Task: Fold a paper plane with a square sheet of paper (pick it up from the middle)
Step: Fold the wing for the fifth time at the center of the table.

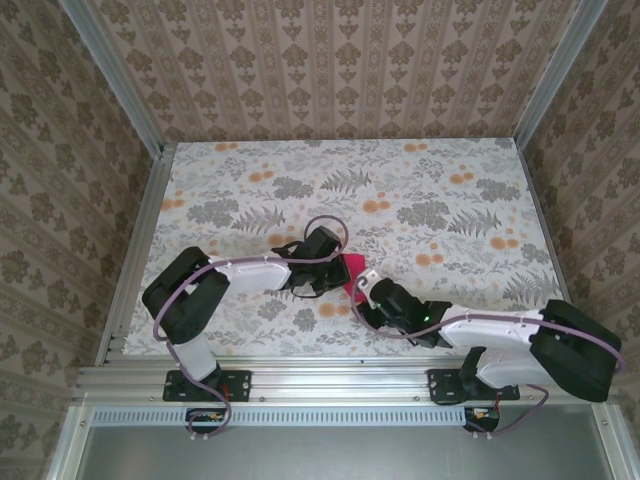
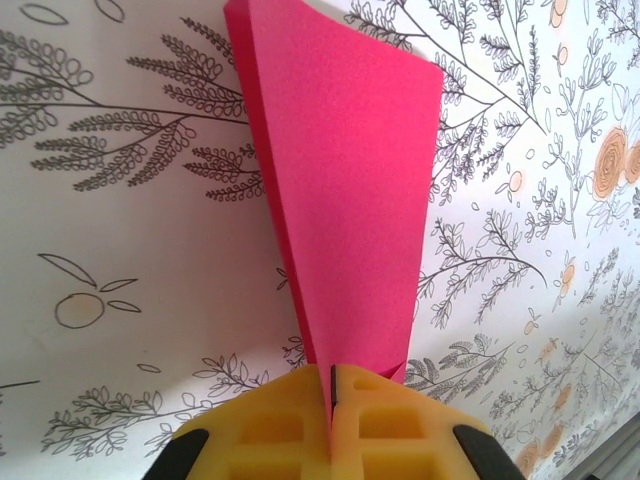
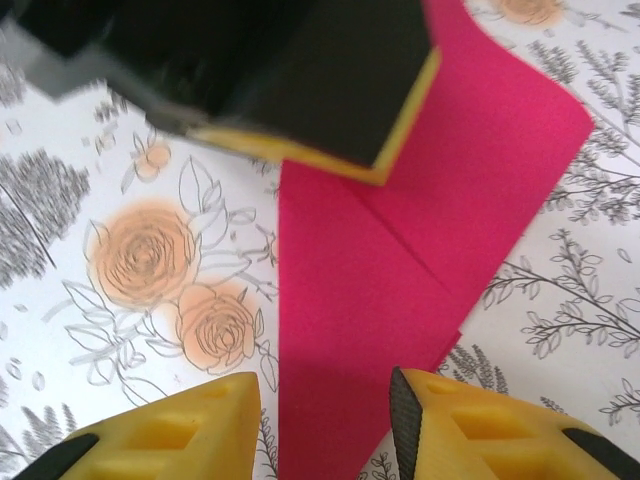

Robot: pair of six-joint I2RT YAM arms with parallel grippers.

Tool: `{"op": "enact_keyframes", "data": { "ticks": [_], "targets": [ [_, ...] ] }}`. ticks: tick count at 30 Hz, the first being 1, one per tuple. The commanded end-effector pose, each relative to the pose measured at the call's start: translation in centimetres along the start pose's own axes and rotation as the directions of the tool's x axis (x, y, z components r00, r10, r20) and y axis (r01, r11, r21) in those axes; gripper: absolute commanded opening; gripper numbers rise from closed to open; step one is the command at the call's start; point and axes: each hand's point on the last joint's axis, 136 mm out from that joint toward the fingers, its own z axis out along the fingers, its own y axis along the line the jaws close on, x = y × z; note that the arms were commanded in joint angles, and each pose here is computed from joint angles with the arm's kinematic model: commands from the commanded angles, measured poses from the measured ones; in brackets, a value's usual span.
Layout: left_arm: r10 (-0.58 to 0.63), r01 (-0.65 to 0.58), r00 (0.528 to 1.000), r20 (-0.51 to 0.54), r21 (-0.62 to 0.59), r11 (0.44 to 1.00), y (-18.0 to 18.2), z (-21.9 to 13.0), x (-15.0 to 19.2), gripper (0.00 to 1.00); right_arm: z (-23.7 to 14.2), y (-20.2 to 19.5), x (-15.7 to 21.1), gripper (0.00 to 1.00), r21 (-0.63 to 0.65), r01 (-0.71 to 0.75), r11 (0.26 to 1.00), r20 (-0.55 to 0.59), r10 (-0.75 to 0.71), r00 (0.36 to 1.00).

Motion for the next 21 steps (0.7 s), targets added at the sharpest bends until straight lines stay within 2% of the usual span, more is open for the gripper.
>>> {"op": "enact_keyframes", "data": {
  "ticks": [1, 5, 10, 21],
  "targets": [
    [0.010, -0.011, 1.000, -0.019, -0.020, 1.000, 0.2, 0.2, 0.0, 0.05, 0.5, 0.2, -2.1, 0.42, 0.071, 0.114, 0.991, 0.045, -0.117, 0.992],
    [0.011, -0.012, 1.000, -0.020, -0.024, 1.000, 0.4, 0.1, 0.1, 0.05, 1.2, 0.0, -2.0, 0.42, 0.145, 0.155, 0.977, 0.024, -0.160, 0.987],
    [0.011, -0.011, 1.000, -0.018, -0.024, 1.000, 0.4, 0.0, 0.1, 0.05, 1.5, -0.5, -1.7, 0.37, 0.195, 0.174, 0.965, 0.002, -0.178, 0.984],
    [0.010, -0.011, 1.000, -0.019, -0.017, 1.000, 0.2, 0.0, 0.1, 0.06, 2.3, -0.3, -1.1, 0.31, 0.195, 0.184, 0.963, -0.026, -0.183, 0.983]
  ]
}}
